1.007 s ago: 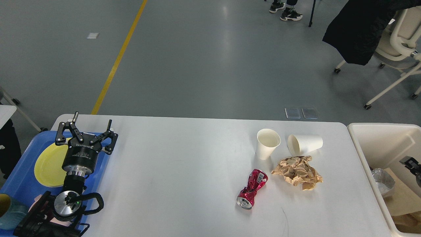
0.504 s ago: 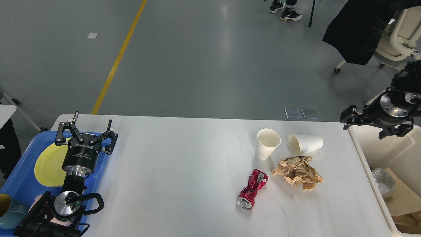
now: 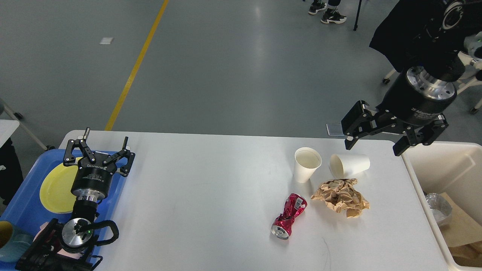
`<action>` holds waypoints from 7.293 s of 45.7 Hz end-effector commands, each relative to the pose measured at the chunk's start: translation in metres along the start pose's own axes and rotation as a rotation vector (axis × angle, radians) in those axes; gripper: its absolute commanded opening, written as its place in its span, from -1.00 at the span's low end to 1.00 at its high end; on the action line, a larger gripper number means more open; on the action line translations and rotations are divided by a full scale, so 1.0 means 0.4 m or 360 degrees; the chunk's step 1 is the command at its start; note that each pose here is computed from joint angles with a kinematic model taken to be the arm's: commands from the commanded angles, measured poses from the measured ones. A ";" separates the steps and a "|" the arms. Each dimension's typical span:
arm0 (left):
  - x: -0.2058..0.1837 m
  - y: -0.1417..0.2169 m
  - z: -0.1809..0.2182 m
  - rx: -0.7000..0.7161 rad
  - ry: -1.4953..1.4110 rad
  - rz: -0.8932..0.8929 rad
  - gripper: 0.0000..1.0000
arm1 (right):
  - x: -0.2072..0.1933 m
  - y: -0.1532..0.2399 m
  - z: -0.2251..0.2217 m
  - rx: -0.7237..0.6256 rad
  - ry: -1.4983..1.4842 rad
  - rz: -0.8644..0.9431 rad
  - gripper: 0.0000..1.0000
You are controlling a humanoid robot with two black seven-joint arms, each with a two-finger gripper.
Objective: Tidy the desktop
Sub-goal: 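Move the right gripper down to the crumpled brown paper by the cups, then grasp the crumpled brown paper with the right gripper and lift, then carry the brown paper to the white bin and release it, then raise the right gripper out of the bin toward the cups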
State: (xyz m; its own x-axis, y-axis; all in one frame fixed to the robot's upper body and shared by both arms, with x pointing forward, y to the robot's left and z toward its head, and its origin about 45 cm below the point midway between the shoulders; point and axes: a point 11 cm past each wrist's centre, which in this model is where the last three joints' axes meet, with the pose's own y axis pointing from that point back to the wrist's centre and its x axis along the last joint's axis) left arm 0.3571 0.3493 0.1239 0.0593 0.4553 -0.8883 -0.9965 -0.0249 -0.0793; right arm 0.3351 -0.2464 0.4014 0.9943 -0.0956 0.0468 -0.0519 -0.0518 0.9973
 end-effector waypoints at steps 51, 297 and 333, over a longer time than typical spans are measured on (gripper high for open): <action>0.000 0.000 0.000 0.0001 -0.0001 0.0000 0.93 | 0.086 -0.574 0.221 0.0216 -0.1235 0.0149 1.00; 0.000 0.000 0.000 -0.0001 0.0001 0.0000 0.93 | -0.191 -0.857 0.878 -0.0778 -0.1262 0.1029 1.00; 0.000 0.000 0.000 -0.0001 0.0001 0.0000 0.93 | 0.101 -0.510 0.678 -0.0617 -0.0708 0.0376 1.00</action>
State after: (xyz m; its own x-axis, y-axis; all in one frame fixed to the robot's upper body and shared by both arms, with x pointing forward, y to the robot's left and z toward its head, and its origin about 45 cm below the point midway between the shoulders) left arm 0.3571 0.3493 0.1239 0.0593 0.4551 -0.8885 -0.9965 -0.0250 -0.0793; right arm 0.3431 -0.5416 0.1484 0.7204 -0.5216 0.4572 -0.2412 0.4297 0.8702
